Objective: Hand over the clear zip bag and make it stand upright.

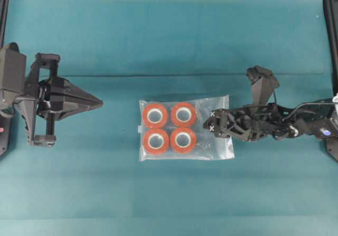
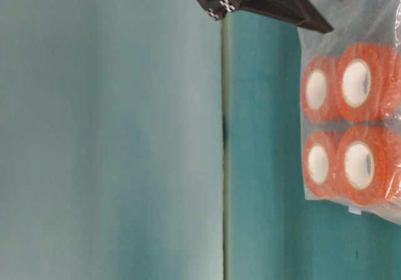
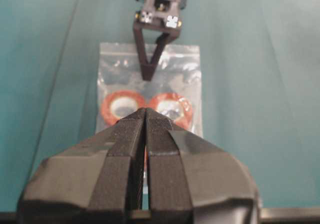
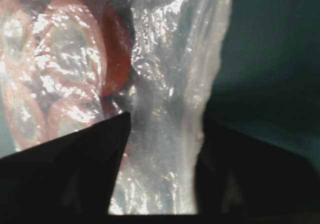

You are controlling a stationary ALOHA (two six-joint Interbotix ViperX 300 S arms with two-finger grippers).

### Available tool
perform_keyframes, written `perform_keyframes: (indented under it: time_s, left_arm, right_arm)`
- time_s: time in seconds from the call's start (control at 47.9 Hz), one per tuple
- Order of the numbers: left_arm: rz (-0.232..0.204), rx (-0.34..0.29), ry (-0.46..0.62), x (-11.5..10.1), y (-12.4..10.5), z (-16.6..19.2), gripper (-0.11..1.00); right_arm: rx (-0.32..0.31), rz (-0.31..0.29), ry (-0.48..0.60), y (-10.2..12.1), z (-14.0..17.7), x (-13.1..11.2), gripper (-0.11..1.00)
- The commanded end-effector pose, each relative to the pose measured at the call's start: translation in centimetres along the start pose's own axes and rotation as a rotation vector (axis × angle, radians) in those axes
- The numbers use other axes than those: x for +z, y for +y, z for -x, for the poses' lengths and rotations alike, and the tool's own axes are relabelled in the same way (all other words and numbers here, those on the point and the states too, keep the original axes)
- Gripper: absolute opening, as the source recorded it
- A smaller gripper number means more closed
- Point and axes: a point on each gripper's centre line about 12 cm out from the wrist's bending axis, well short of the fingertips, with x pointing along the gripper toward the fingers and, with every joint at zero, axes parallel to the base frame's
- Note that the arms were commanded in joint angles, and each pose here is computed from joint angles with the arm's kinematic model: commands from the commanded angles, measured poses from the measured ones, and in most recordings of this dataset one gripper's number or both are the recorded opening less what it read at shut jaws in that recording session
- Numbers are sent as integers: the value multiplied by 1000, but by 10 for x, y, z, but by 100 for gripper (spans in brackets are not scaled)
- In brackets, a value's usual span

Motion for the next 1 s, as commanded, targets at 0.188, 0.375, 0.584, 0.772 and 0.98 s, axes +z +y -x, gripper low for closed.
perform_keyframes:
  time_s: [0.188, 0.375, 0.584, 0.772, 0.98]
  left_arm:
    - [7, -4, -41, 9, -1, 3, -1]
    - [7, -5, -97, 17, -1, 11, -1]
    - [24, 6, -221, 34, 2, 25, -1]
    - [86, 7, -188, 29, 4, 25, -1]
    - [198, 27, -136, 19, 10, 22, -1]
  right_arm:
    - [17, -4, 4, 6, 0, -3, 14]
    - [21, -5, 8, 8, 1, -3, 3]
    - [10, -8, 35, 10, 3, -5, 3]
    - [-16, -8, 75, 9, 6, -10, 3]
    - [-11, -9, 74, 10, 7, -9, 3]
